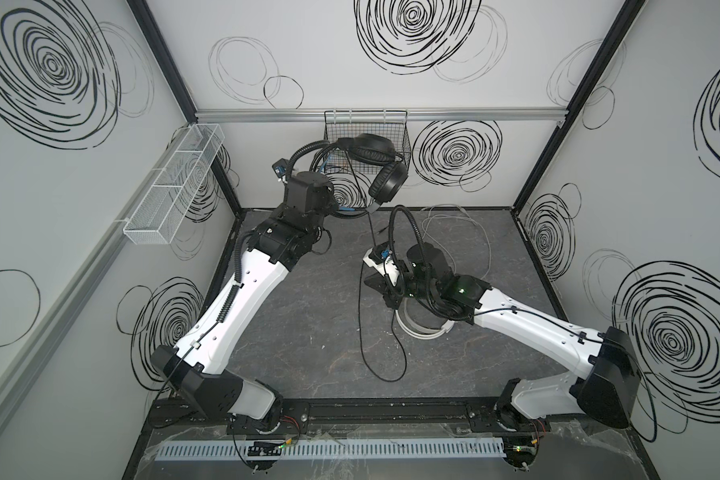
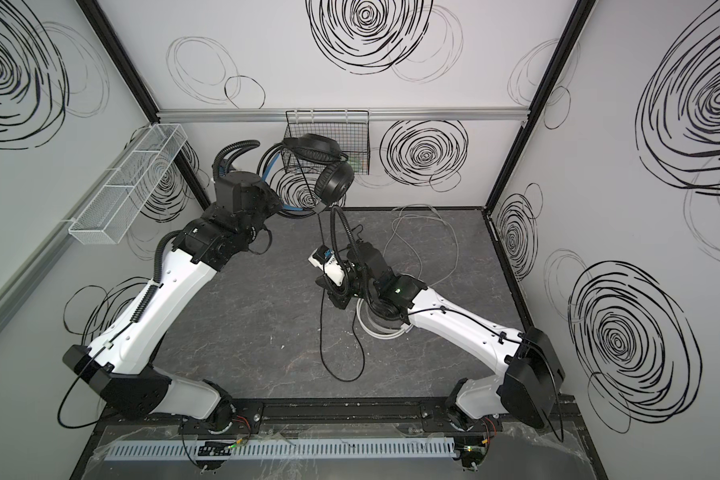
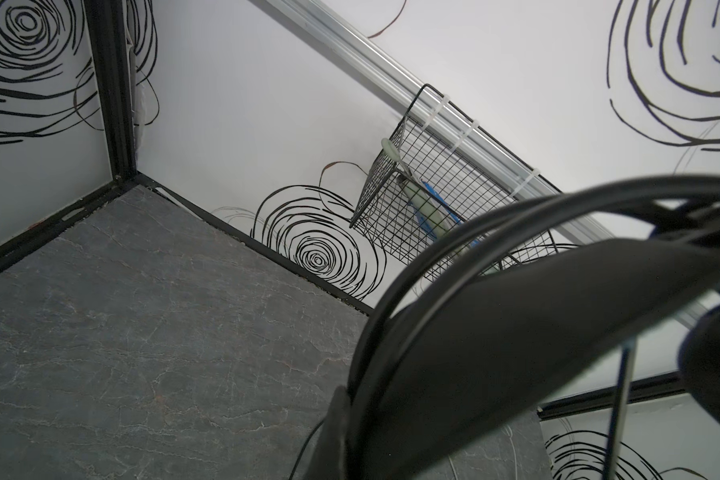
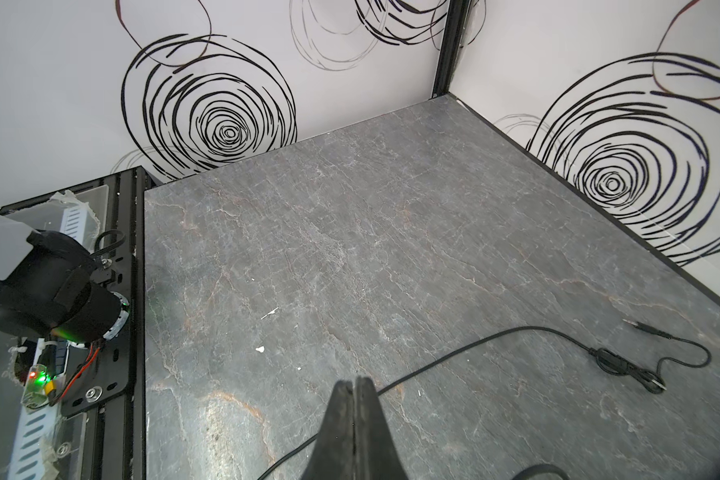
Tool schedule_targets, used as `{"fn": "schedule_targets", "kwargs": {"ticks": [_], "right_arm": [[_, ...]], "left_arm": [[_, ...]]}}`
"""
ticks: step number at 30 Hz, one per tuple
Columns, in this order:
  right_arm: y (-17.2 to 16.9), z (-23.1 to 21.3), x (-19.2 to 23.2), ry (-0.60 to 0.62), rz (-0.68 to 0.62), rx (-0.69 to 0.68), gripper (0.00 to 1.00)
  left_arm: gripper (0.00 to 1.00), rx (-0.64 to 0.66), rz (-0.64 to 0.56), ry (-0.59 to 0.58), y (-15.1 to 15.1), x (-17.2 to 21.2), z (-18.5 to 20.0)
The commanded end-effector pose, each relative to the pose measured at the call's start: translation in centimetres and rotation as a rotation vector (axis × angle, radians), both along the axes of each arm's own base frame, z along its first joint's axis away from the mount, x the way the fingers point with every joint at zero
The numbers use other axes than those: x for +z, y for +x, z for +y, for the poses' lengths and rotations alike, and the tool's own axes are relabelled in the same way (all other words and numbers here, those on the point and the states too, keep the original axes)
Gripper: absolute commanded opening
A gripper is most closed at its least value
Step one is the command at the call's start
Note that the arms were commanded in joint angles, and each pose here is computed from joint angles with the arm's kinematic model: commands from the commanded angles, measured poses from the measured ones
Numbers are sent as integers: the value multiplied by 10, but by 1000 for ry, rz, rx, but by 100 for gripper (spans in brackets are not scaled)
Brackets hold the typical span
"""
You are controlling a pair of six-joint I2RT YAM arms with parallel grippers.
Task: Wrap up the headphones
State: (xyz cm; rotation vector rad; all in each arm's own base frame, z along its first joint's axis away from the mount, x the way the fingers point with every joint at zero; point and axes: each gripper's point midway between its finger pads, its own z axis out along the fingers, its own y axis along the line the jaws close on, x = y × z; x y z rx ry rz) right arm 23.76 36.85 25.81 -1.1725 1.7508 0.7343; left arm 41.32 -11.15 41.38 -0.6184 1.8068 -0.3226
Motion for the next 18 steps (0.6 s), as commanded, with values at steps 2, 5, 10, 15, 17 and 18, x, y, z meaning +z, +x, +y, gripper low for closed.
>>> {"fn": "schedule_targets", "kwargs": {"ticks": [2,5,10,15,17,18], "right_arm": [[-22,1,-1,-36,4,68,0],[-31,0,6,-39,-13,86,0],[-39,1,20,-25,-23,103,1],[-36,-4,40,-23,-61,81,3],[-35,-6,50,-18,-80,72,4],[-34,-7,54,-18,-91,66,5]], "left_arm": [[0,157,-201,-1,0,52,32],[0,219,-205,142,-2,52,41],[0,265,-187,331,-5,45,40],[0,253,-173,503,-16,37,30],[0,245,-167,550,-21,33,28],[0,241,-161,573,-23,30,27]]}}
